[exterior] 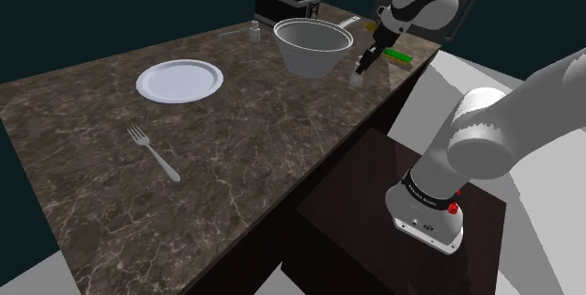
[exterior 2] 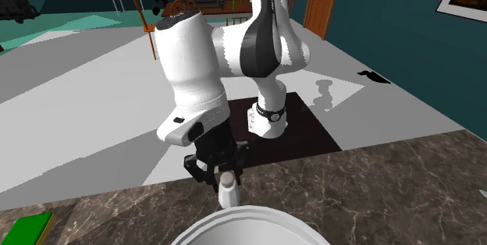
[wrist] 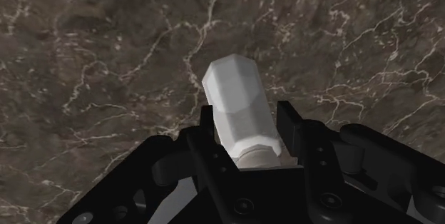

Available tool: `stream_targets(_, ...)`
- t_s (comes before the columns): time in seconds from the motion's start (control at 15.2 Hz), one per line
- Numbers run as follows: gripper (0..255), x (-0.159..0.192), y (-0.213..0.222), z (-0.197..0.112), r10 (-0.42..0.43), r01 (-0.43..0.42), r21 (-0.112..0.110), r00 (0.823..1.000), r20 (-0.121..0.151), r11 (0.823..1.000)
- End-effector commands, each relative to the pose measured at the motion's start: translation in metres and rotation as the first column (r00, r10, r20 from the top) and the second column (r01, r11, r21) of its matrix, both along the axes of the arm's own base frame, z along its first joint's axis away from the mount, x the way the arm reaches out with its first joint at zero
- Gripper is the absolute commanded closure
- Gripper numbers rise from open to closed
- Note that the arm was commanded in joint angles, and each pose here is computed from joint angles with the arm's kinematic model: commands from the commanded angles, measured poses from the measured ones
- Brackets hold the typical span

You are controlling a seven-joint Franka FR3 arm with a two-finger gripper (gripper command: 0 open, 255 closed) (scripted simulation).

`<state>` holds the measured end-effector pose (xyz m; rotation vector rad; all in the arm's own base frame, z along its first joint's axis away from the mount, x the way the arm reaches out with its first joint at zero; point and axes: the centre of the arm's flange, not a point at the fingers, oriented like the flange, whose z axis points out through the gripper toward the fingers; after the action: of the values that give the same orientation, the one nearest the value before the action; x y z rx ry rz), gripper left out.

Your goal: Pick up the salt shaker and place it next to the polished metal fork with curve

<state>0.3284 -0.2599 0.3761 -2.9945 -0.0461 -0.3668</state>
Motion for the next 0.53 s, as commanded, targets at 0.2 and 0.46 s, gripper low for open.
stream_targets(0.2,255,0.0,0.0,0.027,0.0,0.0,0.0,1.0,0.0,1.0)
stream_targets(0.46,255,0.0,0.0,0.048,0.0,0.0,0.0,1.0,0.0,1.0)
